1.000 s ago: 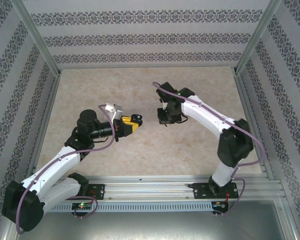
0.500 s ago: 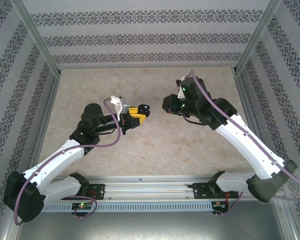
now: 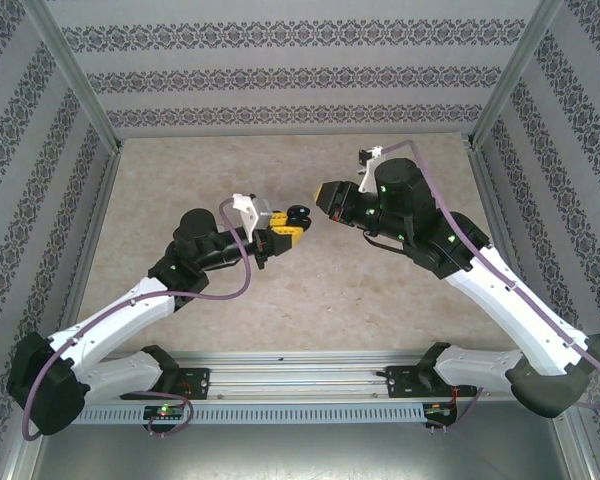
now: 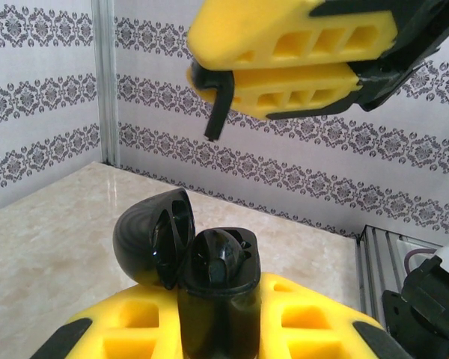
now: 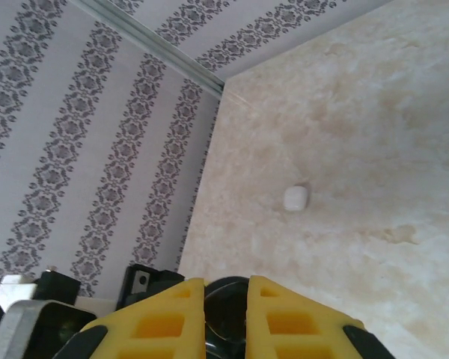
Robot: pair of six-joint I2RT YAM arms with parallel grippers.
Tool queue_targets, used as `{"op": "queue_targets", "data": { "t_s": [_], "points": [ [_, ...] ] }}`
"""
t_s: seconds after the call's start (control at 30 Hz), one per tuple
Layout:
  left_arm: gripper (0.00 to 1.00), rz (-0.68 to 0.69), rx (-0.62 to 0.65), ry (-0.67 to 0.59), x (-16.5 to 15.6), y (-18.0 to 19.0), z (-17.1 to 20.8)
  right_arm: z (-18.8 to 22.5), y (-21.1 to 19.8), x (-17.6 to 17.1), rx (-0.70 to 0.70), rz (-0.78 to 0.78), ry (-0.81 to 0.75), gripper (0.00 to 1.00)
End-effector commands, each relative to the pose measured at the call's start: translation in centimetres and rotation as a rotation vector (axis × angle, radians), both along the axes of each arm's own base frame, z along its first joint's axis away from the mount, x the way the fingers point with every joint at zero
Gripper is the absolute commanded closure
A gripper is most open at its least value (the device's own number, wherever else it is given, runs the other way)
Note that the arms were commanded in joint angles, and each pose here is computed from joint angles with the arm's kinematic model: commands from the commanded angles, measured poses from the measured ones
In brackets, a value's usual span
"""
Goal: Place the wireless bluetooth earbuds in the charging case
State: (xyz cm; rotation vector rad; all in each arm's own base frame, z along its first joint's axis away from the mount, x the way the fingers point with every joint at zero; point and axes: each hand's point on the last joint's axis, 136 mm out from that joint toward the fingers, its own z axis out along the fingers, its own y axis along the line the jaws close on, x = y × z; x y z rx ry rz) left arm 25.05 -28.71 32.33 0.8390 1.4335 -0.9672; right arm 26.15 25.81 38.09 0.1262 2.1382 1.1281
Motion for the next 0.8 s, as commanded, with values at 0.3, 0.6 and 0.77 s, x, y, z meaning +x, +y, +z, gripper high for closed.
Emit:
{"op": "queue_targets", "data": {
  "t_s": [0.3,0.6,0.77],
  "points": [
    [1.00,0.045,-0.117,-0.071,0.7,-0.3,3.8,0.7,0.1,-0.7,0.089,-0.037,-0.028,0.85],
    [1.00,0.044,-0.127,-0.064,0.6,-0.3,3.7,0.5,1.1,-1.0,0.088,-0.027,-0.023,0.85],
    [1.00,0.041,-0.131,-0.057,0.4,-0.2,3.6,0.4,1.9,-1.1,0.084,-0.015,-0.022,0.85]
  ]
}}
